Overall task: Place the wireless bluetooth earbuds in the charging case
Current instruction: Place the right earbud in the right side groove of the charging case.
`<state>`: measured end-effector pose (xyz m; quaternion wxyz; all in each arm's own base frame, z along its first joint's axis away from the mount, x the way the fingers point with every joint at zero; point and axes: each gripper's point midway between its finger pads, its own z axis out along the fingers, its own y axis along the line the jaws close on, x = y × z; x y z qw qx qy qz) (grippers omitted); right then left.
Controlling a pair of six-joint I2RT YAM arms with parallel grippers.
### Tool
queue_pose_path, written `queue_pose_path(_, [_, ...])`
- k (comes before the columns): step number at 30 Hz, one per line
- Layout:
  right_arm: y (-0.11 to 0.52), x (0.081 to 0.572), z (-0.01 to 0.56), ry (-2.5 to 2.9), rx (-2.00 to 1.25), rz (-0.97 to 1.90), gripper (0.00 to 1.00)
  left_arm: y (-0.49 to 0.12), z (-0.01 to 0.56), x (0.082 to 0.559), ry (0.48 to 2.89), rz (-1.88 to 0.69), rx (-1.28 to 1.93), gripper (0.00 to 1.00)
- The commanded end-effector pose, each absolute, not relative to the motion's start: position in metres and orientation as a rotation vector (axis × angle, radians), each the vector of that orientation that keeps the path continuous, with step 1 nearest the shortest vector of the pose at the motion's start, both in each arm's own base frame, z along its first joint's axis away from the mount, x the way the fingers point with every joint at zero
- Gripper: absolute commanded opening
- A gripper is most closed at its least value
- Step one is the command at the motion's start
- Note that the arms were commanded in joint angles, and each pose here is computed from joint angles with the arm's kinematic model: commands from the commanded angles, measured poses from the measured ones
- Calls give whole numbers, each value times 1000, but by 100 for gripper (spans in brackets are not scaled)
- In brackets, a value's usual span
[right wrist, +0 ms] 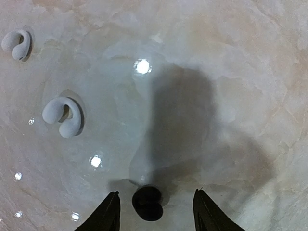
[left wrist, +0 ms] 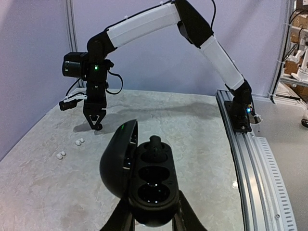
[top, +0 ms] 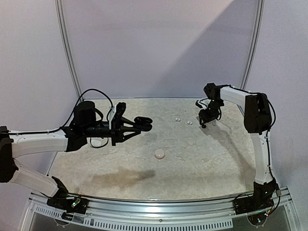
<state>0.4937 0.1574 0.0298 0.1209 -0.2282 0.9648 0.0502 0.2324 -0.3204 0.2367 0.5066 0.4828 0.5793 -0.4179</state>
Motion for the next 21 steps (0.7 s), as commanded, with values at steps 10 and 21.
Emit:
queue_pose_path(10, [160, 489, 7, 2840, -712, 36, 39, -322, 243, 234, 1356, -991, 1179, 0])
queue_pose_path(21, [169, 473, -1, 2878, -723, 98, 18, -321, 243, 232, 1345, -982, 1186, 0])
